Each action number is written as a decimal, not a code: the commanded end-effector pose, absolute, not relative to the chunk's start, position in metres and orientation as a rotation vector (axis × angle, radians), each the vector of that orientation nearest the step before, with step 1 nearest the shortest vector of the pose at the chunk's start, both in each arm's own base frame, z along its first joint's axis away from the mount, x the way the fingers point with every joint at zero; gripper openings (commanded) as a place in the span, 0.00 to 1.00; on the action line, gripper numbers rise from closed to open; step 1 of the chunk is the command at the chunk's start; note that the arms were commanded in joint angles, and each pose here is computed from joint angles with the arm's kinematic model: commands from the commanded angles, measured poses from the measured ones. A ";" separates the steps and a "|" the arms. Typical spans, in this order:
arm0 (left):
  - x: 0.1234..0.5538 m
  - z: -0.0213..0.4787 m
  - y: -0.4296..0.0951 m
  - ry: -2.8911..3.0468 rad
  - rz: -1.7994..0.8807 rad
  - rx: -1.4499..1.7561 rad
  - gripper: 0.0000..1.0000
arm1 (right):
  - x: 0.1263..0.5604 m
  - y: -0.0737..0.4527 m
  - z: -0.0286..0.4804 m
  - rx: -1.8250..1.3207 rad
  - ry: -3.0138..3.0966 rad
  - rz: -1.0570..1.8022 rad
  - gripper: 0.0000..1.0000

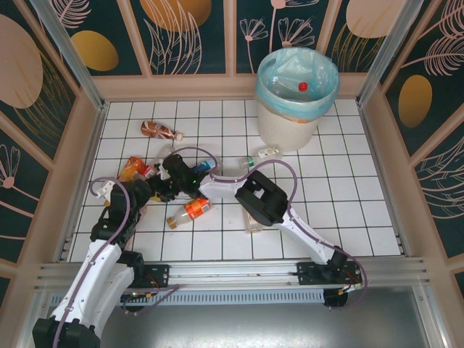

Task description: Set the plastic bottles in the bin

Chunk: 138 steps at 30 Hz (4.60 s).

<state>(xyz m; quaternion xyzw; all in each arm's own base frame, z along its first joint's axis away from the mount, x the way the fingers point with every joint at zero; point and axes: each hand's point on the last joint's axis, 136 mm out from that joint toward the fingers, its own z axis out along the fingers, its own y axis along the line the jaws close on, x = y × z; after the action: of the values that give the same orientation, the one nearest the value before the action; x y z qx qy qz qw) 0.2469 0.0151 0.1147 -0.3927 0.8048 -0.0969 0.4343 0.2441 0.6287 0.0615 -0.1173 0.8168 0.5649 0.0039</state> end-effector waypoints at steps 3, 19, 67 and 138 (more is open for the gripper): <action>0.242 0.107 0.021 2.008 -0.203 -0.996 0.77 | 0.241 0.636 0.054 -0.366 2.574 1.776 0.54; 0.246 0.122 0.019 1.982 -0.230 -0.980 0.77 | 0.244 0.626 0.072 -0.365 2.535 1.745 0.29; 0.344 0.431 -0.116 1.729 -0.651 -0.101 0.66 | 0.382 0.271 0.531 -0.132 1.501 0.427 0.00; 0.411 0.281 -0.241 1.948 -0.662 0.184 0.70 | 0.590 0.100 0.394 0.096 1.759 -0.608 0.00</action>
<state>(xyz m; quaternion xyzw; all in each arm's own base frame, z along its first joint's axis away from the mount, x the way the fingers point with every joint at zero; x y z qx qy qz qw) 0.4111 -0.2381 0.2843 0.0787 0.8109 -0.2743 0.5109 0.5850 0.0967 0.4039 0.0450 0.7621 -0.2372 0.6008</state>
